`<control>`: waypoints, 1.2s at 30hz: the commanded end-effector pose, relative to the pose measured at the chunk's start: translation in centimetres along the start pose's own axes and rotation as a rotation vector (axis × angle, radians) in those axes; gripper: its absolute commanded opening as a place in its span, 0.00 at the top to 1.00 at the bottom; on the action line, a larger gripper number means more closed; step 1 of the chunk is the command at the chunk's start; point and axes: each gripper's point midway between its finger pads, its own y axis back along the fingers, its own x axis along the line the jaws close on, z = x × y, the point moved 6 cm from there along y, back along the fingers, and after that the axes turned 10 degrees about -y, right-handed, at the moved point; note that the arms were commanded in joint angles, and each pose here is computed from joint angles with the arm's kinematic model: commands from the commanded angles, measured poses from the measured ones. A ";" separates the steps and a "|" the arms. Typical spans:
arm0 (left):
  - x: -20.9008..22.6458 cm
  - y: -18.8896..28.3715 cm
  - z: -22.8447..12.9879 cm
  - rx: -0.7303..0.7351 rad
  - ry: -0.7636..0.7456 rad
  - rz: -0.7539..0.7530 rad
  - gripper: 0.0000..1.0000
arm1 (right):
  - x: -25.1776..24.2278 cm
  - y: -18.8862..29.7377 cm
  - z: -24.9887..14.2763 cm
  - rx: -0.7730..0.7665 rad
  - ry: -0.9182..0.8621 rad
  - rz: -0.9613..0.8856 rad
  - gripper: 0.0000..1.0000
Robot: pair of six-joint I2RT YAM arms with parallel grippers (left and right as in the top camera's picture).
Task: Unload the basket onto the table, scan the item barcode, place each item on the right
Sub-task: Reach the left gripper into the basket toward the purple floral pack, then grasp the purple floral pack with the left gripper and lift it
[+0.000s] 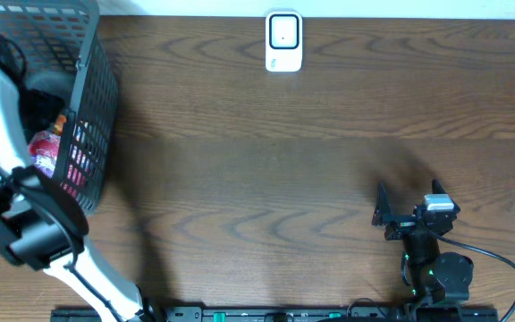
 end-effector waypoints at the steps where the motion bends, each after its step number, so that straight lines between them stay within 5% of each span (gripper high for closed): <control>1: -0.5 -2.2 -0.2 -0.017 0.032 0.141 0.02 | -0.2 0.0 0.0 -0.003 0.007 -0.014 0.01; 10: -1.7 -6.5 -0.2 -0.006 0.030 0.248 0.00 | -0.2 0.0 0.0 -0.003 0.007 -0.014 0.01; 12: -1.8 -6.9 -0.2 0.000 0.028 0.252 0.24 | -0.2 0.0 0.0 -0.003 0.007 -0.014 0.01; 14: -1.8 -7.0 -0.2 0.000 0.029 0.251 0.69 | -0.2 0.0 0.0 -0.003 0.007 -0.014 0.01; 17: -1.8 -7.0 -0.2 0.000 0.029 0.251 0.92 | -0.2 0.0 0.0 -0.003 0.007 -0.014 0.01; 27: -1.6 -5.1 0.3 -0.023 -0.068 0.224 0.93 | -0.2 0.0 0.0 -0.003 0.007 -0.014 0.01; 36: 1.7 8.7 1.1 -0.335 0.040 0.002 0.93 | -0.2 0.0 0.0 -0.003 0.007 -0.014 0.01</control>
